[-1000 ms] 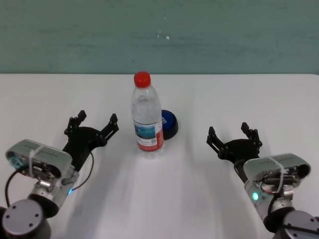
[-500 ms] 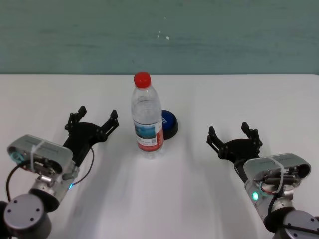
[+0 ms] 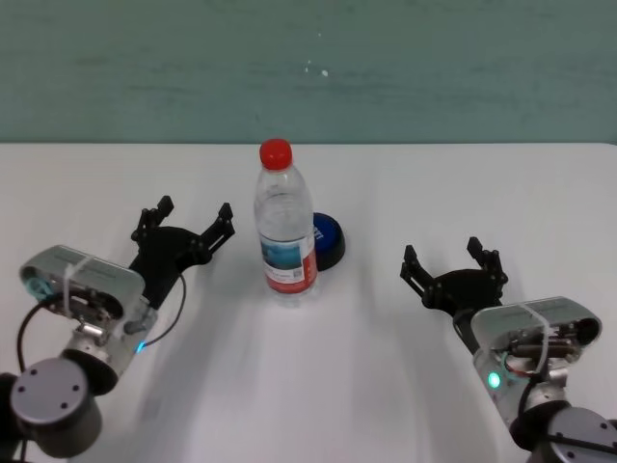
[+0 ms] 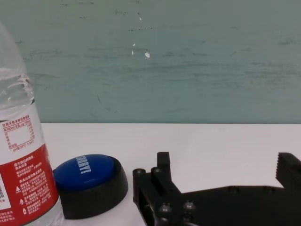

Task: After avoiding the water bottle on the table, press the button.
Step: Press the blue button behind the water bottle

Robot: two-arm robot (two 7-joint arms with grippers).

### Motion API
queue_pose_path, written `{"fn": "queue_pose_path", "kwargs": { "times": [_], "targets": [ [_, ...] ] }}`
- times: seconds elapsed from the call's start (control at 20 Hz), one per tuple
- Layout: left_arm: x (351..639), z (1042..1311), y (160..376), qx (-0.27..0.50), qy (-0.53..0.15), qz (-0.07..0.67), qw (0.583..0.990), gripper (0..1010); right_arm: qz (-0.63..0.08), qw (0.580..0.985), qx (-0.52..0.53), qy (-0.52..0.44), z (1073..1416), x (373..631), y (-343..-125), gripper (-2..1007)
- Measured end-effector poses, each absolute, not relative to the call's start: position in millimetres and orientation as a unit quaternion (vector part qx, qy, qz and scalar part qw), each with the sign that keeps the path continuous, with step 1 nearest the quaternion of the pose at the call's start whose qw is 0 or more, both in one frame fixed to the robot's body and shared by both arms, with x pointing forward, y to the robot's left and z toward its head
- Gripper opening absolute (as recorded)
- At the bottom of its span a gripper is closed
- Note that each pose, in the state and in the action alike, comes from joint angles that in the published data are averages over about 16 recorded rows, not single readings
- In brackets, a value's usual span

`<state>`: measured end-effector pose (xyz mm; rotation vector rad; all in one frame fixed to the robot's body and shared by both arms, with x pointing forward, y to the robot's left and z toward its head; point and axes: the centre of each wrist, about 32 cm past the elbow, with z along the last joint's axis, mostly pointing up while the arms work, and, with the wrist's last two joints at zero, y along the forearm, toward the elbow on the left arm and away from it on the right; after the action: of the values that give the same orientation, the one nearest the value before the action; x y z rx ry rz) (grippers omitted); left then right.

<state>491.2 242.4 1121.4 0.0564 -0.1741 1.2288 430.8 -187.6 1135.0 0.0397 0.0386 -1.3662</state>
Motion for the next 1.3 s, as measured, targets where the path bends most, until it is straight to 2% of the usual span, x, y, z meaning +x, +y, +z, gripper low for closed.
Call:
{"fn": "queue_pose_path", "kwargs": {
  "times": [1.3],
  "targets": [
    [519, 1120, 237, 0.040, -0.103, 0.568, 0.816, 1010, -0.631, 0.775, 0.018, 0.018, 1135, 431, -188, 1004]
  ]
}}
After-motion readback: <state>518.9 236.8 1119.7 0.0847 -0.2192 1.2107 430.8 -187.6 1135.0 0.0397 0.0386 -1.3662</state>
